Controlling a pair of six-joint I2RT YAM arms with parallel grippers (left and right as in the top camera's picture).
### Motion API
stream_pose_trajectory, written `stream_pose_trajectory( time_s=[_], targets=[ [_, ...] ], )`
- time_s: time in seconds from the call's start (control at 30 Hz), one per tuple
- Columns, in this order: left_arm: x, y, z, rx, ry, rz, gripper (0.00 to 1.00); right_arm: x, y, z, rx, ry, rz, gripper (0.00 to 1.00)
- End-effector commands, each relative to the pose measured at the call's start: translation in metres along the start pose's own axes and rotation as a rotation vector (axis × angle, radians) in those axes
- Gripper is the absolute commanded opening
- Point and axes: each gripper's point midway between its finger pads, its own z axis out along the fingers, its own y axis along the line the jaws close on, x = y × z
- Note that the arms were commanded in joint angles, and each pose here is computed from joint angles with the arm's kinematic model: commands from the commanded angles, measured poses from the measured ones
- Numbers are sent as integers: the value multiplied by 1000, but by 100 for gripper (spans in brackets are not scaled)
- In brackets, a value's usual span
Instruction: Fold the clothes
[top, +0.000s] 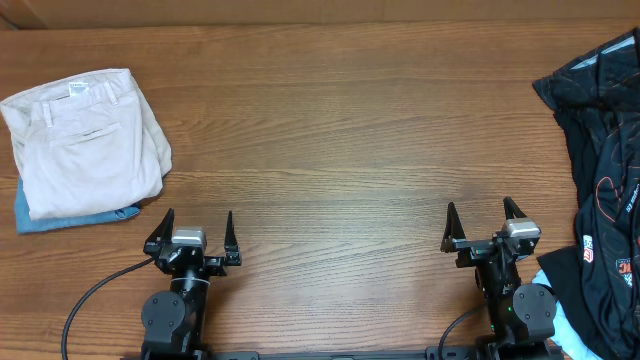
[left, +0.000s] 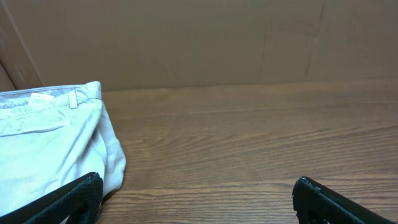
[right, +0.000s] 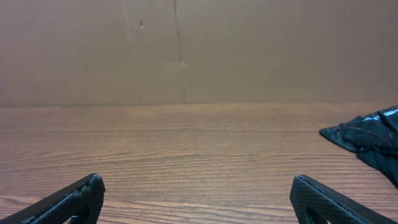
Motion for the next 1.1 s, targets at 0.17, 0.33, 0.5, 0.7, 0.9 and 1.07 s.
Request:
stream_pose_trajectory(
  time_s=[0.17,0.33,0.5,0.7,0.9,1.07],
  targets=[
    [-1,-2,0,10,-9,22,100,1,0,0,-2,-8,-1,100],
    [-1,-2,0,10,-9,23,100,1,0,0,-3,-8,0,100],
    [-1,-2,0,9,-9,23,100,0,0,0,-3,-13,5,100],
    [-1,-6,0,33,-6,-101,100,-1,-1,0,2,-9,140,100],
    [-24,-10,-6,61,-35,-169,100,-19,-21,-10,130,7,144,100],
    [-52,-9,-11,60,-20,-169,100,-59,-41,-25,260,-28,143,100]
  ],
)
